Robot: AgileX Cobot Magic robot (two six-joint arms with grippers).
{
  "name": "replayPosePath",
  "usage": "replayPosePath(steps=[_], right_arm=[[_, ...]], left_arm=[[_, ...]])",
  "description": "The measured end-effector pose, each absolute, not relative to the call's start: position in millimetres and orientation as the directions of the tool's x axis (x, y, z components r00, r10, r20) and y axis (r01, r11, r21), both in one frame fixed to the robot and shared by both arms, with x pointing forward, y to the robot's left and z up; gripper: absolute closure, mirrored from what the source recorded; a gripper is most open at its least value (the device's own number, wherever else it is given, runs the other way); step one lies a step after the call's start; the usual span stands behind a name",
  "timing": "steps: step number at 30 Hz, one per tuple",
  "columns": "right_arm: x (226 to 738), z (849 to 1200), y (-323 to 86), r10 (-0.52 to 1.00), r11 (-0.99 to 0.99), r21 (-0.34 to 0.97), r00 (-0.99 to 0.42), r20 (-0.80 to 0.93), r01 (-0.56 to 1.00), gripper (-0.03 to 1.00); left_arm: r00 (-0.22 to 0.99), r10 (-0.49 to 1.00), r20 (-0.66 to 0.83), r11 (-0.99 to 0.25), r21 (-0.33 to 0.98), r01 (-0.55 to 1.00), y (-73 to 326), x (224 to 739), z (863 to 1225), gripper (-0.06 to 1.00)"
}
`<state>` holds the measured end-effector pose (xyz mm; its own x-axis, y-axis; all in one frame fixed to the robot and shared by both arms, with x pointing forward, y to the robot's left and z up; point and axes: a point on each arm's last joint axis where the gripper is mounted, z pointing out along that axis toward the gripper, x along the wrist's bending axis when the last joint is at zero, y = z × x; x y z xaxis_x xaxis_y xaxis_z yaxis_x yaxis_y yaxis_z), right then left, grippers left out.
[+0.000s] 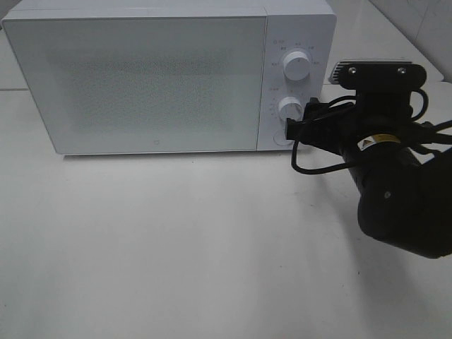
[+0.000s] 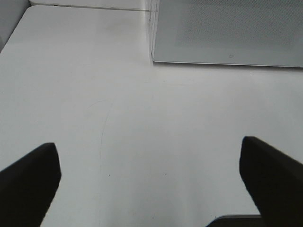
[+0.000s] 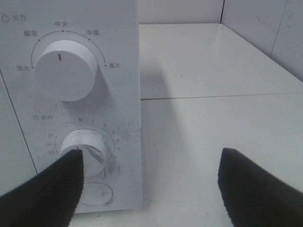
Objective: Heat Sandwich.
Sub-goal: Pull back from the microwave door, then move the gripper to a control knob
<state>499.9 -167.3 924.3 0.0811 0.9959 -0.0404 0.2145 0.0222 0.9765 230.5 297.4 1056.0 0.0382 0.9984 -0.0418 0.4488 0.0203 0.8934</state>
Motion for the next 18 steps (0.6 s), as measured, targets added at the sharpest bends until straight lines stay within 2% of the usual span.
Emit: replayPosePath(steps=[18], right_arm=[[543.0,898.2,-136.3,0.998,0.033,0.979,0.042,-0.042,0.200,0.20]], left_arm=[[0.038,0.998,-0.042,0.020,0.893,0.449,297.4,230.5,1056.0,-0.02]])
